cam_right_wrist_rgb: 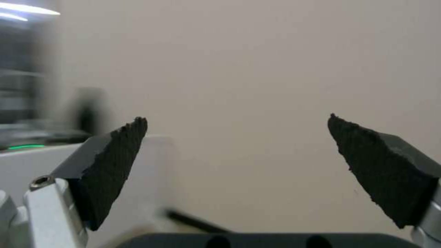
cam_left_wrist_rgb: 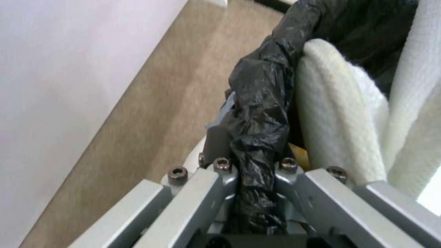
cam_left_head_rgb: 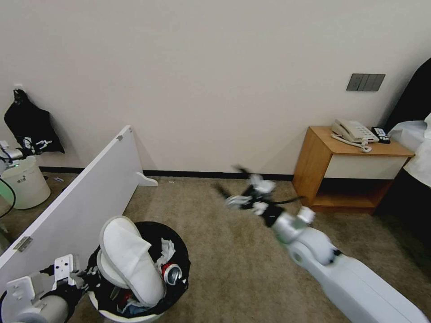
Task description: Pick up the trash bin, then pick up the garbage from the floor and place it into the trash bin.
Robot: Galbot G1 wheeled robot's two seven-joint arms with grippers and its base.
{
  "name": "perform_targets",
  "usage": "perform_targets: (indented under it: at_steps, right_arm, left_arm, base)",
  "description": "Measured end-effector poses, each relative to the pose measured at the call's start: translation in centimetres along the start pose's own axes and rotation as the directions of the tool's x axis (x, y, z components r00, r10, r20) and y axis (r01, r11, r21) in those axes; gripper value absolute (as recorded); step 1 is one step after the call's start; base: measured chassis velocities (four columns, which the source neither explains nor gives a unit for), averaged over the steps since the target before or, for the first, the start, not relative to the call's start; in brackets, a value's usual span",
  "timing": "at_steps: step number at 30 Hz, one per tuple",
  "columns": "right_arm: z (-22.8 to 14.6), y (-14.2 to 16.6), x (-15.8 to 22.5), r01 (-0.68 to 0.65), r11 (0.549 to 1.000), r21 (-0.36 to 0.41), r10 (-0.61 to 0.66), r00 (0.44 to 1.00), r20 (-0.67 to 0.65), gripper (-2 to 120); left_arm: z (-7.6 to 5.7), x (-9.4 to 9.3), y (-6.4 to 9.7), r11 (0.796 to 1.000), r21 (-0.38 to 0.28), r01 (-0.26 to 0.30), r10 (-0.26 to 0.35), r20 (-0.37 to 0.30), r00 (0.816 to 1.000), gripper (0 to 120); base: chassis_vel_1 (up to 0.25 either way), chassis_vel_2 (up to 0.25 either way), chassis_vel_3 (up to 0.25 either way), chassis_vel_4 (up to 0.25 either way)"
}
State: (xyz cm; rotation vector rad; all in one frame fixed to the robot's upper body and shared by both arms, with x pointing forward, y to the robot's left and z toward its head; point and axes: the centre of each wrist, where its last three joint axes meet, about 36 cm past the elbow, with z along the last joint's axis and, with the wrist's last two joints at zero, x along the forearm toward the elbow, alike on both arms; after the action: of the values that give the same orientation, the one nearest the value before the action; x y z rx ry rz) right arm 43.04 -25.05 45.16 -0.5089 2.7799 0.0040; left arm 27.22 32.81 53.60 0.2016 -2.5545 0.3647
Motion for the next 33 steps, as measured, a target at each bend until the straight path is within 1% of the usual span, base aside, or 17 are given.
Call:
perform_targets:
  at_steps: [1, 3, 4, 5, 6, 7, 9, 10, 11, 12, 13, 14, 16, 17, 24, 33]
  right_arm:
    - [0.0, 0.0, 0.0, 0.000, 1.000, 0.000, 0.000, 1.000, 0.000, 100]
    - [-0.7, 0.4, 3.1, -0.140, 0.989, 0.050, 0.142, 0.989, -0.041, 100]
    - [-0.7, 0.4, 3.1, -0.140, 0.989, 0.050, 0.142, 0.989, -0.041, 100]
    - [-0.8, 0.8, 4.7, -0.179, 0.981, 0.069, 0.184, 0.981, -0.064, 100]
    - [-0.4, 1.2, 6.8, -0.224, 0.969, 0.104, 0.234, 0.968, -0.091, 100]
    - [-0.4, 1.2, 6.8, -0.224, 0.969, 0.104, 0.234, 0.968, -0.091, 100]
    - [0.5, 1.3, 10.7, -0.279, 0.938, 0.205, 0.303, 0.948, -0.096, 100]
    - [0.5, 1.3, 10.7, -0.279, 0.938, 0.205, 0.303, 0.948, -0.096, 100]
    - [0.7, 1.3, 12.6, -0.289, 0.925, 0.246, 0.321, 0.942, -0.100, 100]
    - [0.9, 1.6, 14.1, -0.296, 0.916, 0.270, 0.335, 0.936, -0.109, 100]
    - [0.9, 1.6, 14.1, -0.296, 0.916, 0.270, 0.335, 0.936, -0.109, 100]
    - [1.0, 1.9, 15.5, -0.302, 0.909, 0.289, 0.345, 0.931, -0.115, 100]
    - [1.2, 2.2, 16.2, -0.307, 0.905, 0.296, 0.352, 0.929, -0.114, 100]
    - [1.2, 2.8, 17.0, -0.326, 0.895, 0.303, 0.371, 0.922, -0.106, 100]
    - [1.0, 4.4, 18.6, -0.378, 0.873, 0.307, 0.423, 0.901, -0.096, 100]
    - [3.1, 6.2, 20.2, -0.377, 0.885, 0.273, 0.422, 0.897, -0.129, 100]
  left_arm:
    - [0.0, 0.0, 0.0, 1.000, 0.000, 0.000, 0.000, 0.000, 1.000, 2]
    - [-0.4, -0.4, 0.0, 1.000, 0.004, -0.004, 0.004, 0.019, 1.000, 2]
    - [-0.4, -0.4, 0.0, 1.000, 0.004, -0.004, 0.004, 0.019, 1.000, 2]
    - [-0.6, -0.6, 0.0, 1.000, 0.004, -0.005, 0.005, 0.025, 1.000, 2]
    - [-0.7, -0.7, 0.1, 1.000, 0.003, -0.007, 0.007, 0.030, 1.000, 2]
    - [-0.7, -0.7, 0.1, 1.000, 0.003, -0.007, 0.007, 0.030, 1.000, 2]
    - [-0.6, -0.9, 0.2, 1.000, -0.007, -0.004, 0.005, 0.044, 0.999, 2]
    - [-0.6, -0.9, 0.2, 1.000, -0.007, -0.004, 0.005, 0.044, 0.999, 2]
    - [-0.5, -1.1, 0.2, 1.000, -0.007, -0.002, 0.003, 0.047, 0.999, 2]
    - [-0.4, -1.4, 0.3, 1.000, -0.008, -0.003, 0.004, 0.051, 0.999, 2]
    - [-0.4, -1.4, 0.3, 1.000, -0.008, -0.003, 0.004, 0.051, 0.999, 2]
    - [-0.2, -1.6, 0.3, 1.000, -0.012, -0.001, 0.002, 0.055, 0.998, 2]
    - [-0.1, -1.8, 0.3, 1.000, -0.014, 0.000, 0.001, 0.057, 0.998, 2]
    - [0.0, -1.9, 0.3, 1.000, -0.020, -0.001, 0.003, 0.060, 0.998, 2]
    - [0.0, -2.2, 0.7, 0.999, -0.049, 0.000, 0.004, 0.075, 0.997, 2]
    - [0.1, -2.4, 1.3, 0.997, -0.070, 0.006, -0.002, 0.069, 0.998, 2]
  base:
    - [0.000, 0.000, 0.000, 0.000]
    - [0.000, 0.000, 0.000, 0.000]
    - [0.000, 0.000, 0.000, 0.000]
    - [0.000, 0.000, 0.000, 0.000]
    - [0.000, 0.000, 0.000, 0.000]
    - [0.000, 0.000, 0.000, 0.000]
    - [0.000, 0.000, 0.000, 0.000]
    - [0.000, 0.000, 0.000, 0.000]
    - [0.000, 0.000, 0.000, 0.000]
    - [0.000, 0.000, 0.000, 0.000]
    - [0.000, 0.000, 0.000, 0.000]
    - [0.000, 0.000, 0.000, 0.000]
    - [0.000, 0.000, 0.000, 0.000]
    - [0.000, 0.000, 0.000, 0.000]
    - [0.000, 0.000, 0.000, 0.000]
    - [0.000, 0.000, 0.000, 0.000]
